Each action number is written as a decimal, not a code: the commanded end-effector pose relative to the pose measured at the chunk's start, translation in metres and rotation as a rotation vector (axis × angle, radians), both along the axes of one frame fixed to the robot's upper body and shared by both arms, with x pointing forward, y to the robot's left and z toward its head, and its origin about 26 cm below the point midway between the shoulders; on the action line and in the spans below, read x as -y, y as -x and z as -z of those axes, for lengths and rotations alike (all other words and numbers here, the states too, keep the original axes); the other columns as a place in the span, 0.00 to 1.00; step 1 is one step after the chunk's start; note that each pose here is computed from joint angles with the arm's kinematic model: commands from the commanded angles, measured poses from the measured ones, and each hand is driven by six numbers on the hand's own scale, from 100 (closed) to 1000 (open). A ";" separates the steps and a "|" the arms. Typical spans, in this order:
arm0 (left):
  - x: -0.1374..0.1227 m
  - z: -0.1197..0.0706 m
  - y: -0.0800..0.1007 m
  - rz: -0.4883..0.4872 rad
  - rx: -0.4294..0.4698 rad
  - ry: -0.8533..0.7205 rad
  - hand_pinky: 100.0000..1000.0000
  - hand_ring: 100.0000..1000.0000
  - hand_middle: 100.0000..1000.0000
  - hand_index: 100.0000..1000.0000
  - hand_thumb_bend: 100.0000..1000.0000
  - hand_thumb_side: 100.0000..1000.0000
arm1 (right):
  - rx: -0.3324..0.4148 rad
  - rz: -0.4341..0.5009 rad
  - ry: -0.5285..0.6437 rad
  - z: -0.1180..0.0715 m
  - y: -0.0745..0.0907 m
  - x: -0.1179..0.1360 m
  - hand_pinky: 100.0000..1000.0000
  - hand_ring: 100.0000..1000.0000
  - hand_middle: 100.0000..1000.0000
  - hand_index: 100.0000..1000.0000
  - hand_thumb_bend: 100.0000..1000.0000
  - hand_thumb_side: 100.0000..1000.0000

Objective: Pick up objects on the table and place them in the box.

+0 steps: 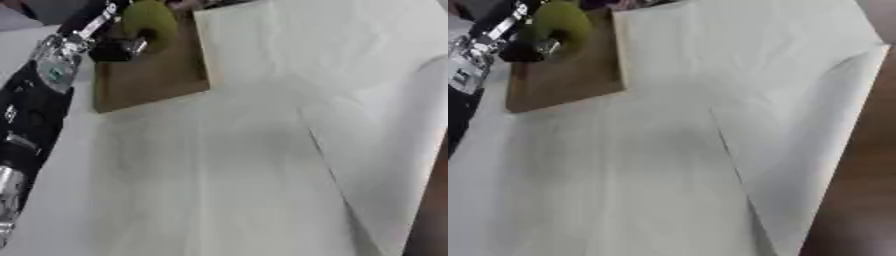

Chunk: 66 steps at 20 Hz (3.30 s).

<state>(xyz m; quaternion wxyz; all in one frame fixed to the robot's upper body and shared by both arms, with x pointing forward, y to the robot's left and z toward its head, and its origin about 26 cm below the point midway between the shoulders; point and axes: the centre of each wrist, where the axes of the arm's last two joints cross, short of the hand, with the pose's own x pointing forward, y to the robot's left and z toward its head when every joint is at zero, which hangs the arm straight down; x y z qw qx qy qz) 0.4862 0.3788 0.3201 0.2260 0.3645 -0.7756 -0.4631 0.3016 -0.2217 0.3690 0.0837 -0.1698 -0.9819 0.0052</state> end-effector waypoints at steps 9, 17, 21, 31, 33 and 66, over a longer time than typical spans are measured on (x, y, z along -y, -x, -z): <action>-0.015 0.002 0.006 -0.034 -0.046 -0.109 0.78 0.80 0.78 0.91 0.00 0.56 | 0.019 0.008 0.003 -0.005 0.005 0.003 0.82 0.72 0.59 0.85 0.00 0.57; -0.026 0.001 0.011 -0.003 -0.029 -0.074 0.82 0.85 0.86 0.96 0.02 0.74 | 0.012 0.014 -0.002 -0.002 0.004 0.005 0.82 0.72 0.59 0.85 0.00 0.57; -0.029 0.000 0.012 0.000 -0.019 -0.057 0.81 0.85 0.85 0.95 0.01 0.74 | 0.007 0.014 -0.006 -0.001 0.004 0.005 0.82 0.72 0.59 0.85 0.00 0.57; -0.032 -0.024 0.026 0.065 0.124 0.033 0.79 0.83 0.85 0.95 0.04 0.65 | -0.023 0.047 -0.001 0.007 0.002 0.012 0.82 0.72 0.59 0.85 0.00 0.58; -0.030 -0.026 0.026 0.075 0.115 0.028 0.80 0.83 0.85 0.95 0.09 0.57 | -0.024 0.040 0.000 0.008 0.002 0.010 0.82 0.72 0.59 0.85 0.00 0.58; -0.064 -0.037 0.094 0.116 0.420 0.323 0.65 0.73 0.74 0.84 0.00 0.54 | -0.006 0.119 0.005 0.008 0.002 0.023 0.81 0.71 0.60 0.84 0.00 0.57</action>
